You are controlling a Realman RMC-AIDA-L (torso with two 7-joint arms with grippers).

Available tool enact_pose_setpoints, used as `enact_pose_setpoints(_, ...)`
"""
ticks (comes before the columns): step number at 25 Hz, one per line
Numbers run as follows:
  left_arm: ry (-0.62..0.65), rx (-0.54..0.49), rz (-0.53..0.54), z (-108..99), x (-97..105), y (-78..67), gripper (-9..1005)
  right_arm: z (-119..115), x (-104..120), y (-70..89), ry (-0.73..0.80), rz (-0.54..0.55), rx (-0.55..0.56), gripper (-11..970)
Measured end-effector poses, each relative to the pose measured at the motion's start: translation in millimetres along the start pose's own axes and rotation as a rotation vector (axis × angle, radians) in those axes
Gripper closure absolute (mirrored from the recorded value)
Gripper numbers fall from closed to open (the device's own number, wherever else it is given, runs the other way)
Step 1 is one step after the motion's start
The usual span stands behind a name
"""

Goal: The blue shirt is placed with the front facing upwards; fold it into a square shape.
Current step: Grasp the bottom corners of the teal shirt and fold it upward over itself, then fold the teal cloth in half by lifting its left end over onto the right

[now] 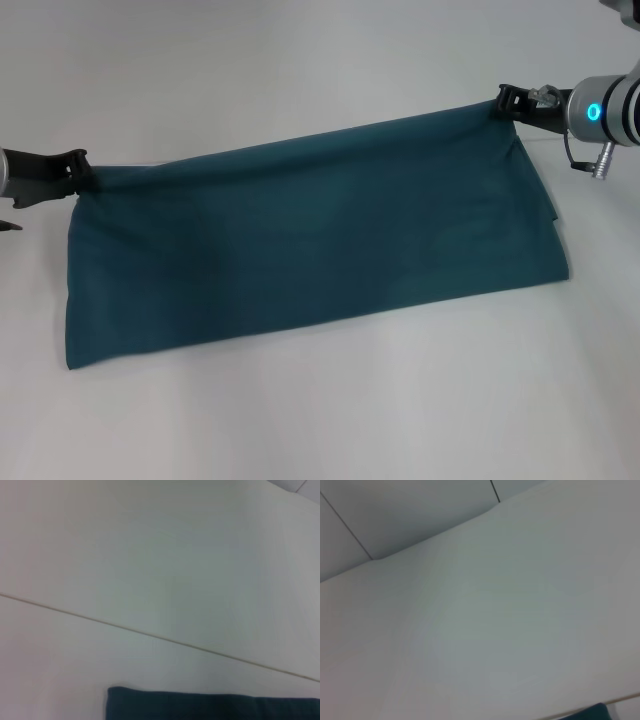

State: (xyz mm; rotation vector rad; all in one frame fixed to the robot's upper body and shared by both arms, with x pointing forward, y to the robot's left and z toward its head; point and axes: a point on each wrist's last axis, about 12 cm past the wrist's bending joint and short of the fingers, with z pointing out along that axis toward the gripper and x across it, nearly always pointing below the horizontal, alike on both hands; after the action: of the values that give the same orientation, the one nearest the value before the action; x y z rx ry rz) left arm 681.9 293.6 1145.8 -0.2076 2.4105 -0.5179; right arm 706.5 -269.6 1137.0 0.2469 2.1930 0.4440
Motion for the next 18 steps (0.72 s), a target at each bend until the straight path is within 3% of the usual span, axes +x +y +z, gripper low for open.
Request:
enact_pose_setpoints(6,-0.007,0.003,0.001,-0.5,-0.2,0.5,959,-0.2,-0.5,-0.3,0.001,-0.003,0.001,768)
enact_pose_setpoints(18,-0.039,-0.001,-0.012,-0.3,0.4,1.7,827,-2.3,-5.1,-4.3,-0.012,-0.003,0.008,755)
